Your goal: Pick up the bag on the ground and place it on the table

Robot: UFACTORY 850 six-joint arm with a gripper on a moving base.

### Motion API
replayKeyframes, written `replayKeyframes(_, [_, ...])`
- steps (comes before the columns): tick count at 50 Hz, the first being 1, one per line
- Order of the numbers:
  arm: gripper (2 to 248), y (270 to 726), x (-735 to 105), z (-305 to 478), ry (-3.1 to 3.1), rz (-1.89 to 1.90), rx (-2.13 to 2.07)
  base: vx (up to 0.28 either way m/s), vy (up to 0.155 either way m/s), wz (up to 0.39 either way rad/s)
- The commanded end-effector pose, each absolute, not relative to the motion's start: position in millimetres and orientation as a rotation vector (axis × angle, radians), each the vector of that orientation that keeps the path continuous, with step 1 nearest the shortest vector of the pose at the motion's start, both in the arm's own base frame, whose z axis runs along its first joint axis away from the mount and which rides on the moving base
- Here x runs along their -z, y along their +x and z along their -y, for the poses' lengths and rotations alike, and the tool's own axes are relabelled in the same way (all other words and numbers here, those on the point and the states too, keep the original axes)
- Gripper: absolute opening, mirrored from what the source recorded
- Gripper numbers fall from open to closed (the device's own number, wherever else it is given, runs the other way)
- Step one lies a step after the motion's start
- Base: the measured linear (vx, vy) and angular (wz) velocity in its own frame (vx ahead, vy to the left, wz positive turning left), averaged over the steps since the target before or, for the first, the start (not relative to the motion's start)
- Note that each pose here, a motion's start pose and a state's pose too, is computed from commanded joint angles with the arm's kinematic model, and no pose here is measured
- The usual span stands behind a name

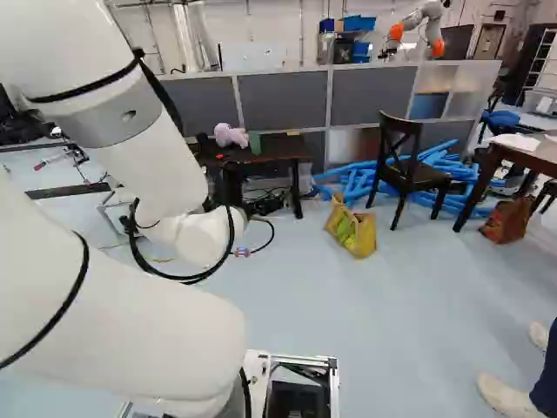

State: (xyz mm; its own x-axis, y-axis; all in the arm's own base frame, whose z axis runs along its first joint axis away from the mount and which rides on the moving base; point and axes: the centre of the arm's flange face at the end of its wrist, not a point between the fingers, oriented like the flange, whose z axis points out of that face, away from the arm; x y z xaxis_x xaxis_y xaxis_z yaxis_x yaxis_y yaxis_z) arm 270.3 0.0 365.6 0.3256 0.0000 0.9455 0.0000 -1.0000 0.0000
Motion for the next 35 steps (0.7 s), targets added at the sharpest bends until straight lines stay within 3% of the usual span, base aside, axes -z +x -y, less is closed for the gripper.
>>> replayKeyframes(35, [247,270.3,-365.6,0.0,2.558,0.0,-1.824,0.039,-0.001,-0.001])
